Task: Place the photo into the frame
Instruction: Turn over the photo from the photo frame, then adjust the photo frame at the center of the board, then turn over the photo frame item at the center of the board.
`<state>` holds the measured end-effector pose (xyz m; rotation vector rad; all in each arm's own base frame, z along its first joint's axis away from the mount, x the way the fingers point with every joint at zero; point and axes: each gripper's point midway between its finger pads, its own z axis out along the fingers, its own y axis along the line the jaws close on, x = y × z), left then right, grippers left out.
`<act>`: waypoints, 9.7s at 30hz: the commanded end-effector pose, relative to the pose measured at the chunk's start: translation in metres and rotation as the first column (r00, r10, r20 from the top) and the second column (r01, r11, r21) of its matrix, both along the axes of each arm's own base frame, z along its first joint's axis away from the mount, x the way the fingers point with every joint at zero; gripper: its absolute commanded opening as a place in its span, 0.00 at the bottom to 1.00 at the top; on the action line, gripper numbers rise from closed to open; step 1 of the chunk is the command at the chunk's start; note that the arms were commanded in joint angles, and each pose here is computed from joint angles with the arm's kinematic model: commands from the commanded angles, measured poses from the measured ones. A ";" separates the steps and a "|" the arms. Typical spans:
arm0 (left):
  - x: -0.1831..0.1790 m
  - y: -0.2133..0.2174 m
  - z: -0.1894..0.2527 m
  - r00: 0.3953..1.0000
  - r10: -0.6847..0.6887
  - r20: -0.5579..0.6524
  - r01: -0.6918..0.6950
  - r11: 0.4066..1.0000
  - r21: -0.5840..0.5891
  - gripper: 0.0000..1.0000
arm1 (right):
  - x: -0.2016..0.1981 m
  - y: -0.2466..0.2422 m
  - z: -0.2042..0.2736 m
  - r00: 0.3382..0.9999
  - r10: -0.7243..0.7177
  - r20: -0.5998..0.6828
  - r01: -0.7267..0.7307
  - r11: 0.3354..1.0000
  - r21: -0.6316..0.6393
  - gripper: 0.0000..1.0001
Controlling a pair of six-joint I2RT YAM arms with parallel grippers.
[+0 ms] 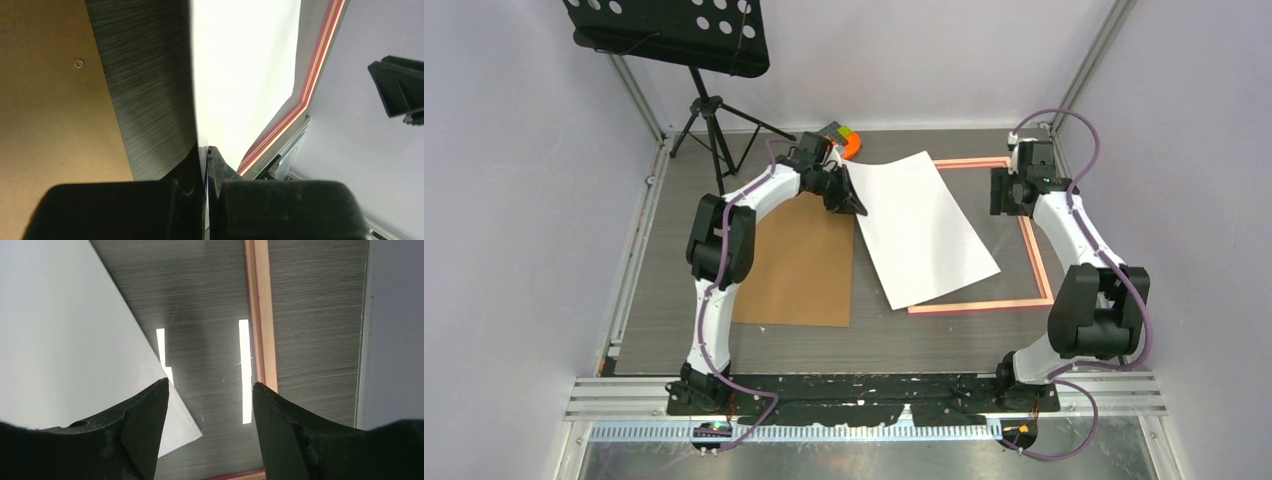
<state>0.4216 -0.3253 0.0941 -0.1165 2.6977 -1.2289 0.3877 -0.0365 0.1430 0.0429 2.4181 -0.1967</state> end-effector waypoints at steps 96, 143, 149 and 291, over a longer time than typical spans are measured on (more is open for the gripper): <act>-0.003 -0.052 -0.012 0.983 -0.183 0.014 0.183 0.975 -0.128 0.00 | -0.011 0.019 -0.111 0.882 0.440 -0.168 -0.354 0.855 0.380 0.06; 0.003 -0.033 -0.039 0.992 0.089 -0.087 -0.101 0.985 -0.139 0.00 | -0.019 0.024 -0.112 0.903 0.402 -0.153 -0.317 0.862 0.394 0.06; 0.004 -0.034 -0.044 0.988 0.113 -0.106 -0.128 0.980 -0.151 0.00 | -0.018 0.024 -0.111 0.905 0.397 -0.151 -0.312 0.862 0.399 0.06; -0.121 0.276 -0.058 0.990 0.065 -0.125 -0.021 0.946 0.323 0.72 | -0.031 0.359 -0.110 0.757 0.652 -0.047 -0.442 0.564 0.697 0.83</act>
